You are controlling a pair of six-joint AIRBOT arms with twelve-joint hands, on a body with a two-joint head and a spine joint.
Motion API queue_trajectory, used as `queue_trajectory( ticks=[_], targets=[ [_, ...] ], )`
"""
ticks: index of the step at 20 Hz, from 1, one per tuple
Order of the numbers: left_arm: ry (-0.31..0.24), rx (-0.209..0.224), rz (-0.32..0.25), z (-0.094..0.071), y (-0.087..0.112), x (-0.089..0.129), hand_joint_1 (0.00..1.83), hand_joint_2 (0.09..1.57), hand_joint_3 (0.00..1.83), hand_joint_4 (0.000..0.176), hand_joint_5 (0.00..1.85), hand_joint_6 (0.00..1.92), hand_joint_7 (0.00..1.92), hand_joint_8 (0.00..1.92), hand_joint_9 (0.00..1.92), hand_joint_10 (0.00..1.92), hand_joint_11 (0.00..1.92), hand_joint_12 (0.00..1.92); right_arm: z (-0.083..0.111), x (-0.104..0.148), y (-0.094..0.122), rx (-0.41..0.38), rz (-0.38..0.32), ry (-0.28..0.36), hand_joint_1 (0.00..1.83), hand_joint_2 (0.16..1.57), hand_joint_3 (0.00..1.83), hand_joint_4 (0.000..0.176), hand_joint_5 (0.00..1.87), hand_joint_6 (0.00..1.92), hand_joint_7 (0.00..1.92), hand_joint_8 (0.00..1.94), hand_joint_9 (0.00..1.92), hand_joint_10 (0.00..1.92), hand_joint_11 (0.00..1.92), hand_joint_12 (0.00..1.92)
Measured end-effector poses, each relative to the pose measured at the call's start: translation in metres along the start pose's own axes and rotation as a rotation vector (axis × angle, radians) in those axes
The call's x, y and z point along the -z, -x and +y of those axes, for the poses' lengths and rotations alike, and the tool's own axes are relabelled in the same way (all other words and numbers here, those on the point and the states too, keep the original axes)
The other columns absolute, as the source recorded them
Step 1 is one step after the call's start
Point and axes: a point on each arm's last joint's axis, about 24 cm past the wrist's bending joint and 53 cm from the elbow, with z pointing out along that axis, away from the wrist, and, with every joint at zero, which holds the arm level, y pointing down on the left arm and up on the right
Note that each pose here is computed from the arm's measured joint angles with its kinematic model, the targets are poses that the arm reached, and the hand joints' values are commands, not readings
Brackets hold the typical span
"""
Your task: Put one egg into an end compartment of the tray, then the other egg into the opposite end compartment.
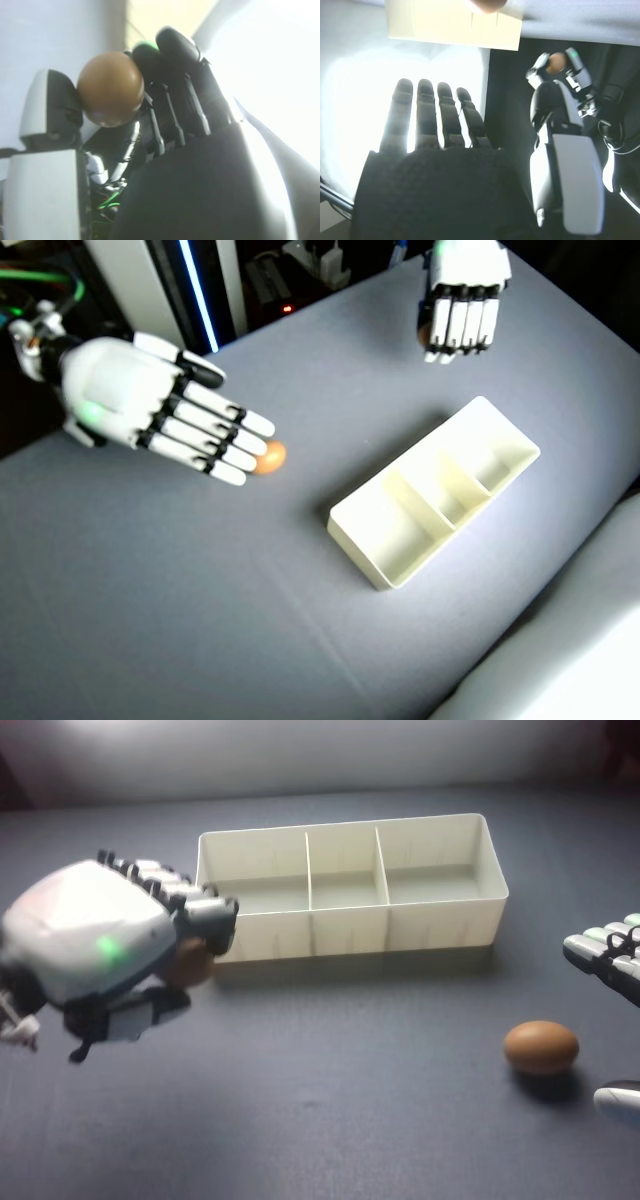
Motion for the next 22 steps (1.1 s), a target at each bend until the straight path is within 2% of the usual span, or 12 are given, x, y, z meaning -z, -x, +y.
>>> queue_trajectory(
  ticks=[4, 5, 9, 11, 13, 14, 15, 16, 17, 19, 21, 22],
  targets=[
    [0.019, 0.009, -0.054, 0.006, 0.017, -0.023, 1.22, 1.23, 0.00, 0.000, 0.78, 1.06, 0.79, 1.58, 0.93, 1.64, 0.95, 1.82, 0.001, 0.000, 0.001, -0.001, -0.004, 0.006, 0.38, 1.21, 0.00, 0.000, 0.00, 0.00, 0.00, 0.00, 0.00, 0.00, 0.00, 0.00],
    [0.040, 0.009, -0.081, 0.012, 0.026, -0.031, 1.20, 1.25, 0.01, 0.000, 0.74, 1.11, 0.75, 1.66, 0.88, 1.75, 0.89, 1.90, 0.001, 0.000, 0.002, -0.002, -0.006, 0.005, 0.37, 1.21, 0.00, 0.000, 0.00, 0.00, 0.00, 0.00, 0.00, 0.00, 0.00, 0.00],
    [0.086, 0.028, -0.103, 0.027, 0.039, -0.059, 1.34, 1.22, 0.00, 0.000, 0.65, 1.30, 0.75, 1.34, 0.83, 1.54, 0.87, 1.75, 0.001, 0.000, 0.002, -0.001, -0.006, 0.005, 0.38, 1.22, 0.00, 0.000, 0.00, 0.00, 0.00, 0.00, 0.00, 0.00, 0.00, 0.00],
    [0.103, 0.044, -0.096, 0.032, 0.039, -0.078, 1.24, 1.23, 0.00, 0.000, 0.75, 1.16, 0.78, 1.53, 0.88, 1.63, 0.90, 1.81, 0.000, -0.001, 0.002, 0.000, -0.008, 0.006, 0.40, 1.21, 0.00, 0.000, 0.00, 0.00, 0.00, 0.00, 0.00, 0.00, 0.00, 0.00],
    [0.132, 0.080, -0.072, 0.039, 0.029, -0.095, 1.32, 1.28, 0.00, 0.000, 0.65, 1.16, 0.67, 1.59, 0.64, 1.77, 0.73, 1.91, 0.000, -0.001, 0.002, -0.002, -0.007, 0.008, 0.40, 1.21, 0.00, 0.000, 0.00, 0.00, 0.00, 0.00, 0.00, 0.00, 0.00, 0.00],
    [0.144, 0.091, -0.056, 0.042, 0.023, -0.098, 1.32, 1.27, 0.00, 0.000, 0.63, 1.40, 0.68, 1.44, 0.66, 1.63, 0.46, 1.80, -0.001, -0.001, 0.002, -0.003, -0.007, 0.007, 0.40, 1.21, 0.00, 0.000, 0.00, 0.00, 0.00, 0.00, 0.00, 0.00, 0.00, 0.00],
    [0.163, 0.108, -0.040, 0.047, 0.017, -0.101, 1.14, 1.20, 0.00, 0.000, 0.38, 1.02, 0.46, 0.93, 0.40, 1.18, 0.12, 1.74, -0.001, -0.001, 0.003, -0.005, -0.009, 0.003, 0.40, 1.21, 0.00, 0.000, 0.00, 0.00, 0.00, 0.00, 0.00, 0.00, 0.00, 0.00],
    [0.187, 0.124, -0.019, 0.054, 0.010, -0.103, 1.00, 1.18, 0.00, 0.000, 0.18, 0.78, 0.30, 0.56, 0.12, 0.91, 0.02, 1.53, -0.001, -0.001, 0.002, -0.006, -0.010, 0.005, 0.40, 1.21, 0.00, 0.000, 0.00, 0.00, 0.00, 0.00, 0.00, 0.00, 0.00, 0.00],
    [0.201, 0.110, -0.009, 0.058, 0.008, -0.104, 0.88, 1.19, 0.00, 0.036, 0.09, 0.61, 0.20, 0.33, 0.02, 0.70, 0.00, 1.40, -0.001, -0.001, 0.002, -0.008, -0.009, 0.006, 0.41, 1.21, 0.00, 0.000, 0.00, 0.00, 0.00, 0.00, 0.00, 0.00, 0.00, 0.00],
    [0.215, 0.106, 0.000, 0.060, 0.005, -0.104, 0.52, 1.17, 0.00, 0.124, 0.00, 0.10, 0.02, 0.03, 0.00, 0.07, 0.00, 0.96, 0.000, -0.001, -0.001, -0.008, -0.003, 0.011, 0.41, 1.21, 0.00, 0.000, 0.00, 0.00, 0.00, 0.00, 0.00, 0.00, 0.00, 0.00],
    [0.206, 0.107, 0.002, 0.056, 0.003, -0.105, 0.43, 1.18, 0.00, 0.142, 0.00, 0.00, 0.00, 0.00, 0.00, 0.00, 0.00, 0.13, 0.001, -0.001, -0.001, -0.011, -0.004, 0.015, 0.40, 1.20, 0.00, 0.000, 0.00, 0.00, 0.00, 0.00, 0.00, 0.00, 0.00, 0.00],
    [0.201, 0.107, 0.004, 0.054, 0.001, -0.105, 0.30, 1.19, 0.01, 0.133, 0.00, 0.00, 0.00, 0.00, 0.00, 0.00, 0.00, 0.03, 0.001, -0.001, -0.001, -0.013, -0.004, 0.014, 0.40, 1.20, 0.00, 0.000, 0.00, 0.00, 0.00, 0.00, 0.00, 0.00, 0.00, 0.00]
  ],
)
